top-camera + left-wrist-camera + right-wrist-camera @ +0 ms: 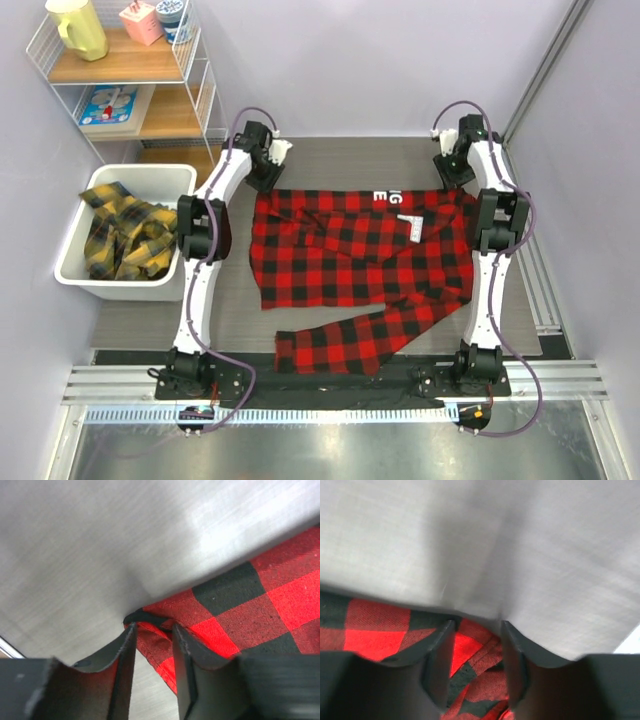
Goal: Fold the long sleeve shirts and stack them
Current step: Fold the shirt
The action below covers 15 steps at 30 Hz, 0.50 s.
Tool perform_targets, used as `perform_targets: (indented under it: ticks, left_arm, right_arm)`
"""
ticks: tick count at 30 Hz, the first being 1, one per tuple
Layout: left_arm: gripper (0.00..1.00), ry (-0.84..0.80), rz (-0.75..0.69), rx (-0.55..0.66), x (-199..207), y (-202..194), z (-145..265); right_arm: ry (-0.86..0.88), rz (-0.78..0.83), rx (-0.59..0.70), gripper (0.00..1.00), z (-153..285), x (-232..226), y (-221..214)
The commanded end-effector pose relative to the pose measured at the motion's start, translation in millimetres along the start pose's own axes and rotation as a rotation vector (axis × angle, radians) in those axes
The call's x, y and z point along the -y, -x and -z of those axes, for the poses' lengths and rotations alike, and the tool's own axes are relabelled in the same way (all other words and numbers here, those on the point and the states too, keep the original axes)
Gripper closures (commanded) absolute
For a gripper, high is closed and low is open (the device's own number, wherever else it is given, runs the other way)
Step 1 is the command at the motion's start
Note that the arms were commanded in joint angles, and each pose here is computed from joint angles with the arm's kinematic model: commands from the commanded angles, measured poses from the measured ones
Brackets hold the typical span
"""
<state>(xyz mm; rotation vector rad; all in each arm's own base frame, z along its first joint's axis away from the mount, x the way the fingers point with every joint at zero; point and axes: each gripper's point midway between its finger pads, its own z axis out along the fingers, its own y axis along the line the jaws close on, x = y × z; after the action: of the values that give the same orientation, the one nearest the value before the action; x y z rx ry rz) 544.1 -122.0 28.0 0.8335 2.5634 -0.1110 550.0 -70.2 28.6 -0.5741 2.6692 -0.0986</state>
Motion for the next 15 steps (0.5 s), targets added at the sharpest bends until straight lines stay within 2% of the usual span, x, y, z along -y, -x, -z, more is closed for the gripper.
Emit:
perform_targets:
  ticks: [1,2,4,5,6,7,9,11,12,13,15]
  left_arm:
    - [0.61,0.031,-0.012,0.050,-18,20,1]
    - [0.55,-0.008,-0.026,0.129,-12,41,24]
    - [0.50,-0.040,-0.047,0.210,-3,60,56]
    - [0.42,-0.062,-0.060,0.258,4,69,70]
    - [0.39,-0.107,-0.075,0.309,18,72,103]
    - [0.33,-0.143,-0.086,0.327,30,71,115]
    - [0.27,-0.249,-0.117,0.353,63,56,151]
    - [0.23,-0.314,-0.168,0.355,85,39,170]
    - [0.23,-0.365,-0.175,0.327,101,22,174]
    - [0.24,-0.433,-0.186,0.317,123,0,185]
    - [0.27,-0.488,-0.229,0.269,151,-29,185]
  right_arm:
    - [-0.133,-0.036,0.131,0.46,2,35,40]
    - [-0.149,-0.029,0.176,0.41,26,39,54]
    - [-0.128,-0.009,0.212,0.35,55,35,59]
    - [-0.114,0.024,0.229,0.31,69,30,61]
    - [-0.101,0.061,0.316,0.24,120,26,75]
    - [-0.055,0.079,0.286,0.20,120,12,58]
    - [-0.047,0.172,0.339,0.15,172,-1,53]
    - [0.108,0.228,0.271,0.15,176,-41,14]
    - [0.158,0.307,0.251,0.16,181,-54,-1]
    - [0.259,0.333,0.194,0.20,191,-81,-34]
    - [0.357,0.401,0.128,0.22,198,-106,-71]
